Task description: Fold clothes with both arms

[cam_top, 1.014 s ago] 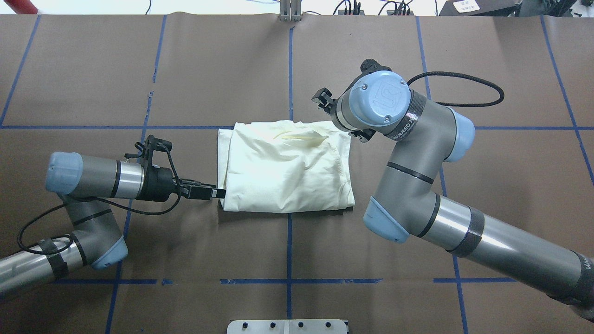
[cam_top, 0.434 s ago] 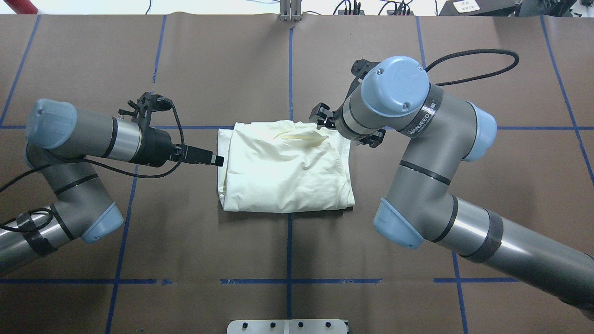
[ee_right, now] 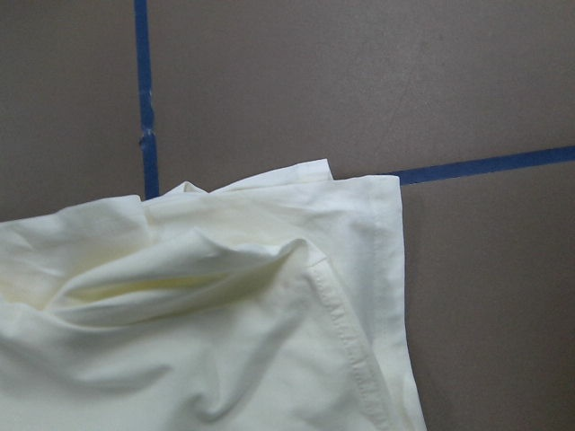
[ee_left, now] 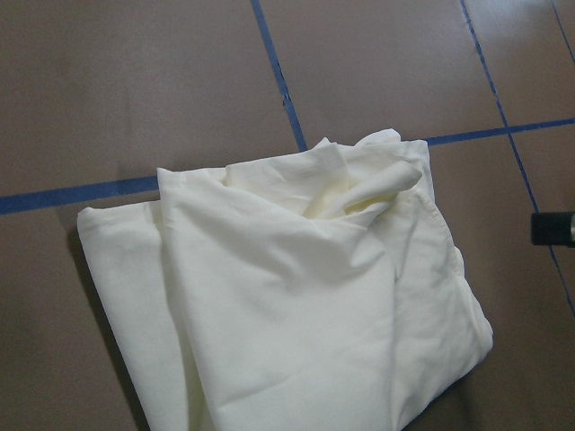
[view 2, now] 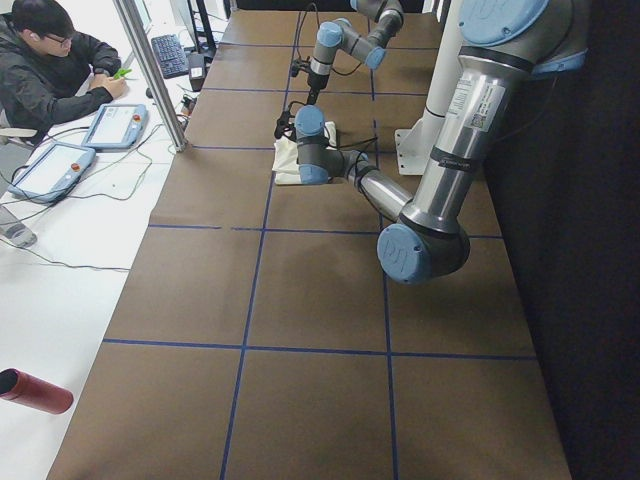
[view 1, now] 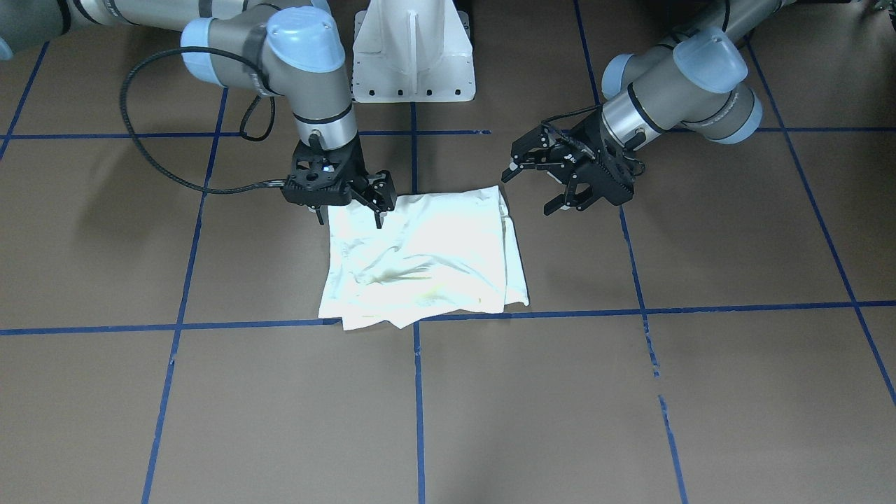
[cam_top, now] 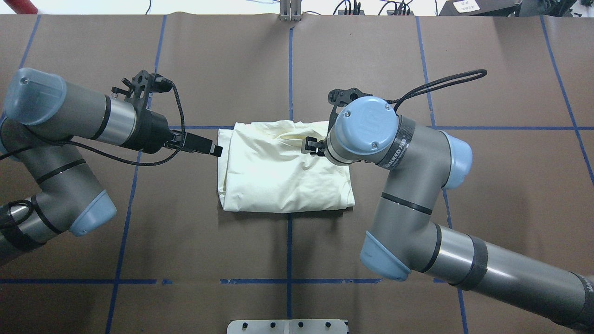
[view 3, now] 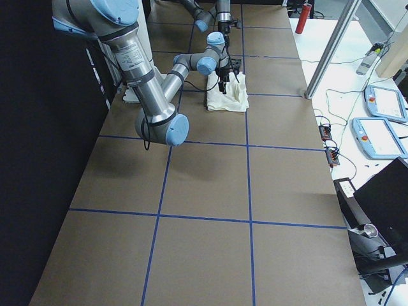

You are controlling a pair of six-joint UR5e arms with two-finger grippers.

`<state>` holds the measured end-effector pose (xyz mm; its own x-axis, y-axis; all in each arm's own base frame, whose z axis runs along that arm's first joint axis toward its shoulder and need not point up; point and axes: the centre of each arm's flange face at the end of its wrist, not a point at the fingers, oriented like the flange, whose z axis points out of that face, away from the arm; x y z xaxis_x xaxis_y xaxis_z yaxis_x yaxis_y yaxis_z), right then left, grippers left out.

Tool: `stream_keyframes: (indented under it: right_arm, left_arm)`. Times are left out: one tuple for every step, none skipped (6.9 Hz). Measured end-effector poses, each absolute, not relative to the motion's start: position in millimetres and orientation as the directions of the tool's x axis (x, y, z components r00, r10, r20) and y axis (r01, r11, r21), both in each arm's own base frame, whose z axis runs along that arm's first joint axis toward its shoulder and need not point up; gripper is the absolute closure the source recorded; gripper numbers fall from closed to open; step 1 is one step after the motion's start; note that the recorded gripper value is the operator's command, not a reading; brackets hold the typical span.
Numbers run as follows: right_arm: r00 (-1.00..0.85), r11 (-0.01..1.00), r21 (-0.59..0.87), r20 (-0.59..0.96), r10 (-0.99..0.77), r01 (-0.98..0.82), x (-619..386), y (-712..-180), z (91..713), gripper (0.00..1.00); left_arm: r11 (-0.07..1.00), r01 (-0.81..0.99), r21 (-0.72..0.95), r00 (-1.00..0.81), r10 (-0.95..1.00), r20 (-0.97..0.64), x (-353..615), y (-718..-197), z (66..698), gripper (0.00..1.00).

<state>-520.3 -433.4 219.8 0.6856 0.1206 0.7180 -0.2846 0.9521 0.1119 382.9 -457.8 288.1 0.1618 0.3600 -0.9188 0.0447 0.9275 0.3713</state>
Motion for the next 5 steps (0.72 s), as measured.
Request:
stream_keyframes:
  right_arm:
    - [0.725,0.950,0.153,0.682,0.100,-0.274,-536,-434,229,0.00]
    - [0.754,0.945,0.179,0.649,0.095,-0.274,-553,-440,236,0.00]
    - [0.775,0.943,0.194,0.625,0.093,-0.270,-567,-448,240,0.00]
    - [0.791,0.944,0.200,0.604,0.093,-0.264,-577,-453,246,0.00]
    - [0.804,0.944,0.204,0.586,0.096,-0.261,-585,-458,251,0.00]
  left_arm:
    - [0.924,0.037,0.380,0.159,0.370,-0.915,379,-458,286,0.00]
    - [0.923,0.031,0.384,0.153,0.375,-0.914,377,-456,283,0.00]
    - [0.921,0.029,0.388,0.147,0.380,-0.913,375,-455,281,0.00]
    - [0.920,0.028,0.390,0.144,0.382,-0.913,374,-454,279,0.00]
    - [0.920,0.028,0.391,0.144,0.383,-0.912,374,-453,279,0.00]
